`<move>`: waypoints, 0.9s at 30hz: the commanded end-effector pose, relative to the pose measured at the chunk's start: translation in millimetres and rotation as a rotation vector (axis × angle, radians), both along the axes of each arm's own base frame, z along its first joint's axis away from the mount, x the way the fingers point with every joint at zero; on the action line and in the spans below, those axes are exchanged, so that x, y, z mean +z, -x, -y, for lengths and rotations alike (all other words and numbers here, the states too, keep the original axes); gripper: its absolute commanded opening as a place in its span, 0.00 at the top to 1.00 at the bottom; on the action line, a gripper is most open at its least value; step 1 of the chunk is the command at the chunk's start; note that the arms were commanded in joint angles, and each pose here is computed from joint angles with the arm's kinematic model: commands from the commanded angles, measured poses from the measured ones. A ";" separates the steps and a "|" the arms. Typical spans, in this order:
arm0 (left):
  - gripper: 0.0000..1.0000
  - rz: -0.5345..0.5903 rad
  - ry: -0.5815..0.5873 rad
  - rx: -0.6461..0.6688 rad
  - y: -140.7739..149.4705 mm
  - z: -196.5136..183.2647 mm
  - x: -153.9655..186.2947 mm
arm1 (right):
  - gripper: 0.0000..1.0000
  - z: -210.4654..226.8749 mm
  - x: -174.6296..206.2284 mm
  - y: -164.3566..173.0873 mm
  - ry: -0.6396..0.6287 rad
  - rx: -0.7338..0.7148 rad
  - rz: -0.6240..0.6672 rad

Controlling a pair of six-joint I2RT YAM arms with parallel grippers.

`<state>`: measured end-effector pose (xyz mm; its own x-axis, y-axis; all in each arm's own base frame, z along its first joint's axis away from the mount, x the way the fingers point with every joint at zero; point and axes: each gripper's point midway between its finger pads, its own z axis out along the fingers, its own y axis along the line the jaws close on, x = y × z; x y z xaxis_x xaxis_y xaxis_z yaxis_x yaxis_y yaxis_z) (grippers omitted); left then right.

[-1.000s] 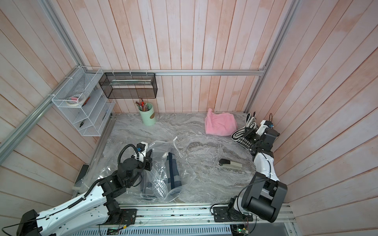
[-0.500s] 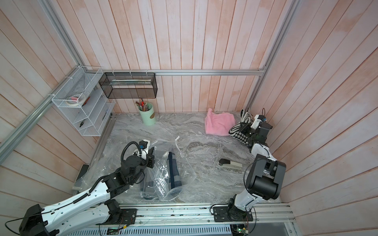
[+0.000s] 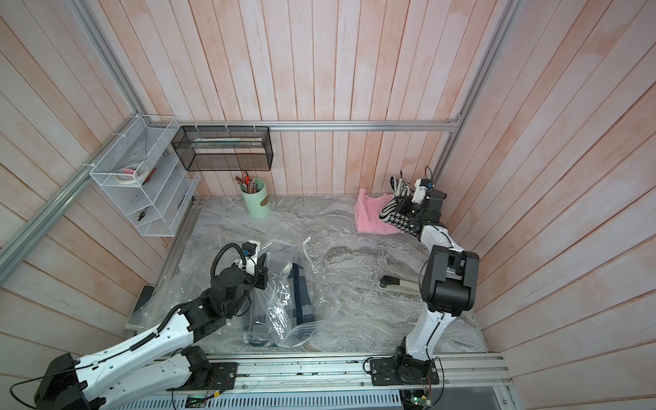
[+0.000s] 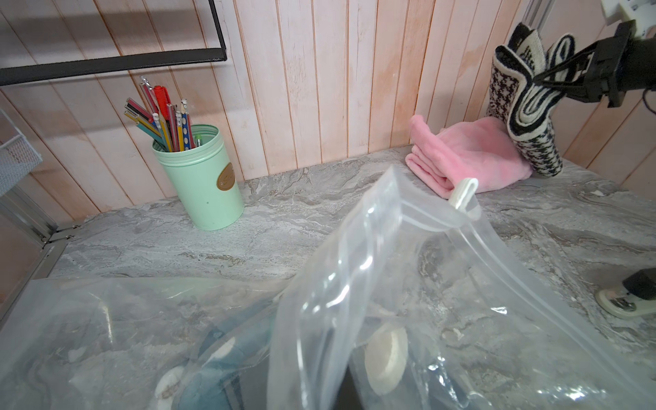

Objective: Take the blanket out of the vacuum bag
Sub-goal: Place the blanket at the center of the board.

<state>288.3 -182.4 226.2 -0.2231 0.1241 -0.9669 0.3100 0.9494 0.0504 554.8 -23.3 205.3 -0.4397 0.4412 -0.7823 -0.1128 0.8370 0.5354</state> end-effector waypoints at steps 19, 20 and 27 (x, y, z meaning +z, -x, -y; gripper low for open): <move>1.00 0.025 0.023 0.015 -5.3 -10.4 2.1 | 1.00 -71.2 3.3 -17.9 0.127 0.135 -0.036; 1.00 0.026 0.023 0.015 -5.2 -10.9 2.3 | 1.00 -74.4 1.6 -19.0 0.132 0.140 -0.041; 1.00 0.021 0.022 0.017 -6.0 -13.3 -1.3 | 1.00 -97.5 10.1 -27.9 0.163 0.188 -0.026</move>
